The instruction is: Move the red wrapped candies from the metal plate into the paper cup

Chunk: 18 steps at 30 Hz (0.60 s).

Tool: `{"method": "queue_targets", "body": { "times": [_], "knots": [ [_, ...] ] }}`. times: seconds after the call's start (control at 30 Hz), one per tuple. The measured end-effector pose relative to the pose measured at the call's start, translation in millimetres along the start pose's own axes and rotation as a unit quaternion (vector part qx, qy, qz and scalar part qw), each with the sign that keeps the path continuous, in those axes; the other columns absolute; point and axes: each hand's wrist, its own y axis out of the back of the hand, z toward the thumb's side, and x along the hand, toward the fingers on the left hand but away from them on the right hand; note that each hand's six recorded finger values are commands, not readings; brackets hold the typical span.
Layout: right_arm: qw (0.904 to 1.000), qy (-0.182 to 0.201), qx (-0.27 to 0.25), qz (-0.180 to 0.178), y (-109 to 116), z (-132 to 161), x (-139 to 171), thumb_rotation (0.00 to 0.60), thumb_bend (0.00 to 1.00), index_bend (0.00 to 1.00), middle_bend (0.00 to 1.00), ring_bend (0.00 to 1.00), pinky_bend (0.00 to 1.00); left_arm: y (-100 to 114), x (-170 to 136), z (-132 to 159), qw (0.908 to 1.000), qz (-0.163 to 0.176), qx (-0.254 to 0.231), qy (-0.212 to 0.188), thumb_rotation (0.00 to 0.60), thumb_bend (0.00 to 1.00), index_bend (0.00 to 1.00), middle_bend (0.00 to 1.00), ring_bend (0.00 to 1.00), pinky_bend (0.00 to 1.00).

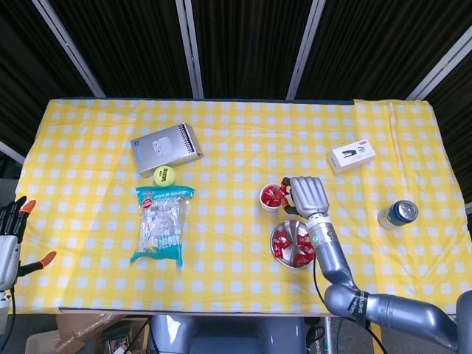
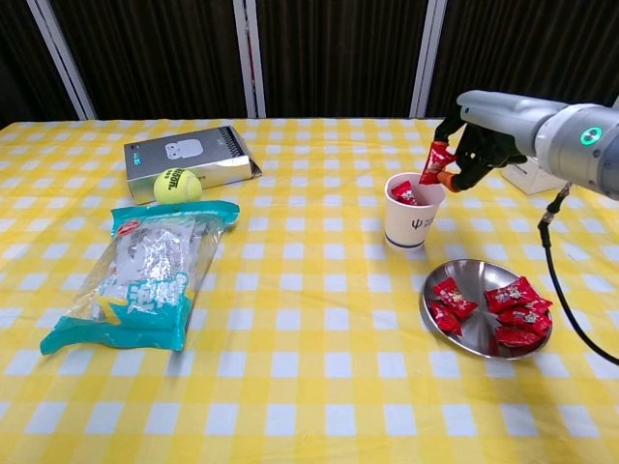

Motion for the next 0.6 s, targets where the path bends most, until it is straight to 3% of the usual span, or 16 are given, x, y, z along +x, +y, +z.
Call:
{"method": "queue_targets", "body": {
  "times": [0.2, 0.33, 0.6],
  "knots": [
    [0.9999, -0.002, 0.010, 0.001, -4, 3, -8, 0.600, 0.51, 0.47, 0.85, 0.87, 0.91, 1, 0, -2, 1.0000, -0.001, 0.000, 0.006, 0.600, 0.08, 0.00, 0.00, 0.00, 0.00],
    [0.9999, -0.004, 0.012, 0.002, -6, 2, -8, 0.600, 0.42, 0.45, 0.85, 0.87, 0.91, 1, 0, -1, 1.0000, 0.000, 0.002, 0.007, 0.600, 0.08, 0.00, 0.00, 0.00, 0.00],
    [0.9997, 0.006, 0.019, -0.012, 0, 7, 3, 0.600, 0.42, 0.42, 0.85, 0.84, 0.90, 1, -2, -3, 0.9999, -0.002, -0.003, 0.012, 0.600, 0.08, 0.00, 0.00, 0.00, 0.00]
  ]
}}
